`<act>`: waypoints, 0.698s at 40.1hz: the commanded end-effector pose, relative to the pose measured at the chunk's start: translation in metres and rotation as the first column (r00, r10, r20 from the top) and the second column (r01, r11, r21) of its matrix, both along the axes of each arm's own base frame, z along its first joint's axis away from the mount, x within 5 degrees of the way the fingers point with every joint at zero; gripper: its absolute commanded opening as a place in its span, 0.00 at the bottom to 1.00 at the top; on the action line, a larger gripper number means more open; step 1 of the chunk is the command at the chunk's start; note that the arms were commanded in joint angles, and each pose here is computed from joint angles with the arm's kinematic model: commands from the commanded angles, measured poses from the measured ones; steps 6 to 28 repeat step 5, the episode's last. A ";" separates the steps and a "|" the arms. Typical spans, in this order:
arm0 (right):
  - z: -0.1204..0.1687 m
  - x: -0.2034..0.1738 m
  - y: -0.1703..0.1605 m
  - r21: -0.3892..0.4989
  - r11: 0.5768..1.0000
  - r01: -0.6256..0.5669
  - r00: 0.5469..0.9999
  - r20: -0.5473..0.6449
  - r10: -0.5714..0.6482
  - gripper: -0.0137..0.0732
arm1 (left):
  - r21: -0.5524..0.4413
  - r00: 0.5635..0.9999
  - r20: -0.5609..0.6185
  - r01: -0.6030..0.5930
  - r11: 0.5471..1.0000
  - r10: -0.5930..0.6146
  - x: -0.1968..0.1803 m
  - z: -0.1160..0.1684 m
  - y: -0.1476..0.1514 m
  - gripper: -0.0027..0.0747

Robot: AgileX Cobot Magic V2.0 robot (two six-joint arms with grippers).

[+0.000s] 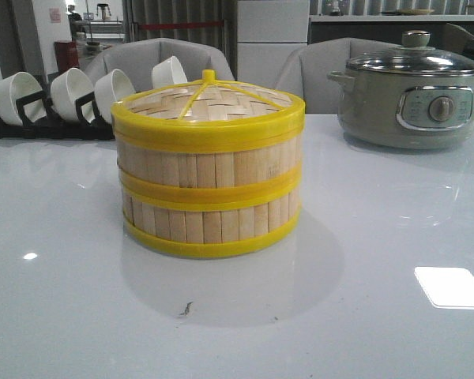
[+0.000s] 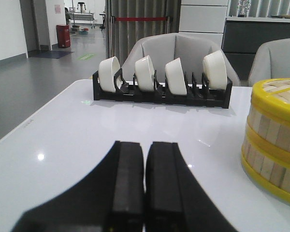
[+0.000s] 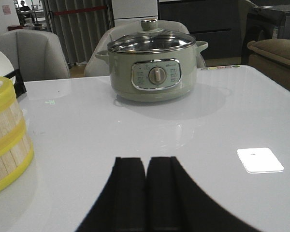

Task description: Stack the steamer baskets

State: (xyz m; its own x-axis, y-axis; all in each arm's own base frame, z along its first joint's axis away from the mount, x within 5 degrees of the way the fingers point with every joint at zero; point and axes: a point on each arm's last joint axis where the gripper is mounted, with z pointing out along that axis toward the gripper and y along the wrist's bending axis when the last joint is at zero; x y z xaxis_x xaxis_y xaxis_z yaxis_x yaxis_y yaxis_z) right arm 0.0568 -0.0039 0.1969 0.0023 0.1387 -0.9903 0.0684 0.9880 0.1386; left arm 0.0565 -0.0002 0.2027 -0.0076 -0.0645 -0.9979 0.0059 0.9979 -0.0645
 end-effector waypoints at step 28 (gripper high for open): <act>0.014 -0.003 0.000 -0.029 1.000 0.002 0.992 0.126 0.001 0.23 | -0.003 0.996 0.091 0.004 1.000 -0.004 -0.001 0.007 0.000 0.16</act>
